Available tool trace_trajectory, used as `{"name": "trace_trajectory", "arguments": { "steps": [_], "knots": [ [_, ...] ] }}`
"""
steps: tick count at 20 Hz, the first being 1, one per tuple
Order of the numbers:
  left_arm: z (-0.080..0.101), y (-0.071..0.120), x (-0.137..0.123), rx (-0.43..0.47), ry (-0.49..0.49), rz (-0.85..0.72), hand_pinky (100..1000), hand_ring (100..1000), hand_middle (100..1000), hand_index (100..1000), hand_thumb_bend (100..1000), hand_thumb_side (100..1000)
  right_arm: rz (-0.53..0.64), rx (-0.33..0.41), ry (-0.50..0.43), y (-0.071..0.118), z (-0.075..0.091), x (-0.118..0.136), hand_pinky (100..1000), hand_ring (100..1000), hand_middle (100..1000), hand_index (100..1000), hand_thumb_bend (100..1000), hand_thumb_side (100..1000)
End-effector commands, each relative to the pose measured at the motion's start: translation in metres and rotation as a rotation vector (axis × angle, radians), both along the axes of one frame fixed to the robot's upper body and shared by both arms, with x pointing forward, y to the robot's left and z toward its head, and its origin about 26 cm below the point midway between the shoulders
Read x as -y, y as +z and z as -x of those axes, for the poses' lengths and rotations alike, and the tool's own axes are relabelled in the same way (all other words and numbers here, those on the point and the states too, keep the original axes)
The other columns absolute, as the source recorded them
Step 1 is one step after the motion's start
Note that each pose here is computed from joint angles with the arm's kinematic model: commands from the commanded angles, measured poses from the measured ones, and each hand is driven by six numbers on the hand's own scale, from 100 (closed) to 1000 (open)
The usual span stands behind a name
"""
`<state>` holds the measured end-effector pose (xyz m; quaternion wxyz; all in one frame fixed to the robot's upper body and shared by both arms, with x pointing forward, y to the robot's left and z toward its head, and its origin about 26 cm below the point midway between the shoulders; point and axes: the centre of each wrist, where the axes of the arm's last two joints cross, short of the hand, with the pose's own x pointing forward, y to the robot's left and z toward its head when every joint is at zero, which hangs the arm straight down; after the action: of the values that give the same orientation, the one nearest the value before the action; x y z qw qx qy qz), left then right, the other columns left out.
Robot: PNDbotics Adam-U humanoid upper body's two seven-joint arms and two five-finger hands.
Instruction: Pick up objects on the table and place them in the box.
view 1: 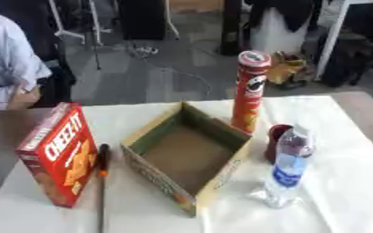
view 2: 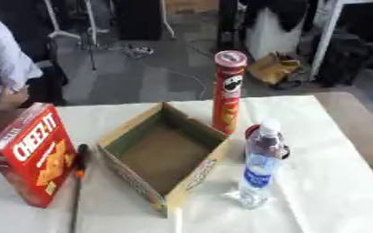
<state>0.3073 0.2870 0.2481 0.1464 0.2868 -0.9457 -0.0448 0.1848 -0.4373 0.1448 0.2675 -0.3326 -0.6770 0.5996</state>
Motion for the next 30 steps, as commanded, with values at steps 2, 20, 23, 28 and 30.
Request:
{"name": "trace_trajectory", "arguments": {
  "steps": [2, 20, 23, 28, 30],
  "knots": [
    [0.004, 0.009, -0.004, 0.016, 0.009, -0.051, 1000, 978, 916, 911, 100, 1000, 0.160, -0.057, 0.043, 0.013, 0.005, 0.006, 878, 991, 947, 1000, 526, 1000],
    [0.003, 0.009, 0.001, -0.007, -0.017, -0.074, 1000, 975, 904, 906, 100, 1000, 0.268, -0.046, 0.130, -0.004, 0.002, -0.012, 883, 1000, 960, 1000, 555, 1000],
    [0.003, 0.008, 0.001, -0.013, -0.022, -0.071, 1000, 975, 902, 905, 100, 1000, 0.257, -0.050, 0.150, -0.002, -0.003, -0.016, 890, 1000, 965, 1000, 582, 1000],
    [0.003, 0.006, 0.002, -0.024, -0.028, -0.067, 1000, 974, 898, 904, 100, 1000, 0.268, -0.076, 0.179, 0.005, -0.015, -0.023, 890, 1000, 966, 1000, 576, 1000],
    [0.003, 0.006, 0.003, -0.027, -0.031, -0.068, 1000, 974, 897, 904, 100, 1000, 0.274, -0.082, 0.194, 0.010, -0.020, -0.027, 890, 1000, 966, 1000, 576, 1000]
  ]
}}
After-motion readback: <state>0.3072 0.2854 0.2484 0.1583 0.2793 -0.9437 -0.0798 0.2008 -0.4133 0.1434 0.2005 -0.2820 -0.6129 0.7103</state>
